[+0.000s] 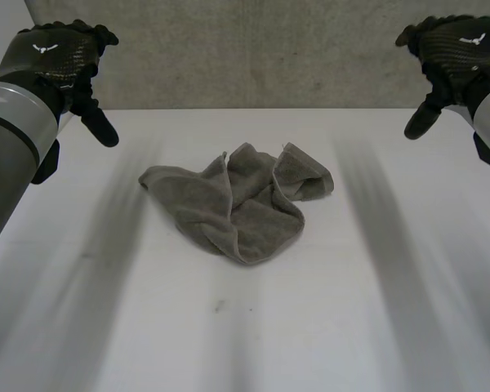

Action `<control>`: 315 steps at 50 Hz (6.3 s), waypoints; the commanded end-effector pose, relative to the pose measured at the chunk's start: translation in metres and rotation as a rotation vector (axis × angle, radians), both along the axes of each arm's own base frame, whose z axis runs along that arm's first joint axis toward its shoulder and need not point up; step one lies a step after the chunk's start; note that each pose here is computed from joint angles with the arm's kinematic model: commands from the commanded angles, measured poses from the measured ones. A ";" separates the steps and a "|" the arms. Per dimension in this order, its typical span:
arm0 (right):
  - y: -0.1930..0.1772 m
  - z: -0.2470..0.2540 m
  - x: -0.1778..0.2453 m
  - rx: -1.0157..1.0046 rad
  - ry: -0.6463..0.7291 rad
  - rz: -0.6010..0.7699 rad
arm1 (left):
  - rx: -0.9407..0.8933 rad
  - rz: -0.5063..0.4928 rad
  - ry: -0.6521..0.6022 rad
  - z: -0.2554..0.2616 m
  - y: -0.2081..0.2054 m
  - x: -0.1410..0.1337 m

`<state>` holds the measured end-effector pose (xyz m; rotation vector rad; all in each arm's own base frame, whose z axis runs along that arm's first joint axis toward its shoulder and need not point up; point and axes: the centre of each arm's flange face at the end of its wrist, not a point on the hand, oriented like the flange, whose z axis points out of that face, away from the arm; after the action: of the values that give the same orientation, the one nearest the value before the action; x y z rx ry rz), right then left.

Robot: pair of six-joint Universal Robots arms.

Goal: Fold the towel.

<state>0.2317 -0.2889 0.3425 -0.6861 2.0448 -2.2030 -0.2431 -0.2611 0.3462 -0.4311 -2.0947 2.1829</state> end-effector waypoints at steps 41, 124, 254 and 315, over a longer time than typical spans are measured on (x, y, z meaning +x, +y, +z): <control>-0.068 -0.198 0.144 -0.143 0.595 0.405 | 0.109 -0.460 -0.292 -0.232 -0.125 -0.082; 0.023 -0.188 -0.012 0.271 0.516 0.094 | 0.217 -0.439 -0.245 -0.207 0.041 -0.019; 0.014 -0.206 -0.019 0.300 0.539 0.078 | 0.330 -0.674 -0.642 -0.205 -0.031 -0.038; 0.014 -0.213 -0.019 0.313 0.566 0.087 | 0.385 -0.584 -0.661 -0.198 -0.028 0.016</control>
<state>0.2129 -0.2742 0.1296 -1.4473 2.4606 -1.7049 -0.2286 -0.2897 0.1512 -1.6410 -2.1678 1.3841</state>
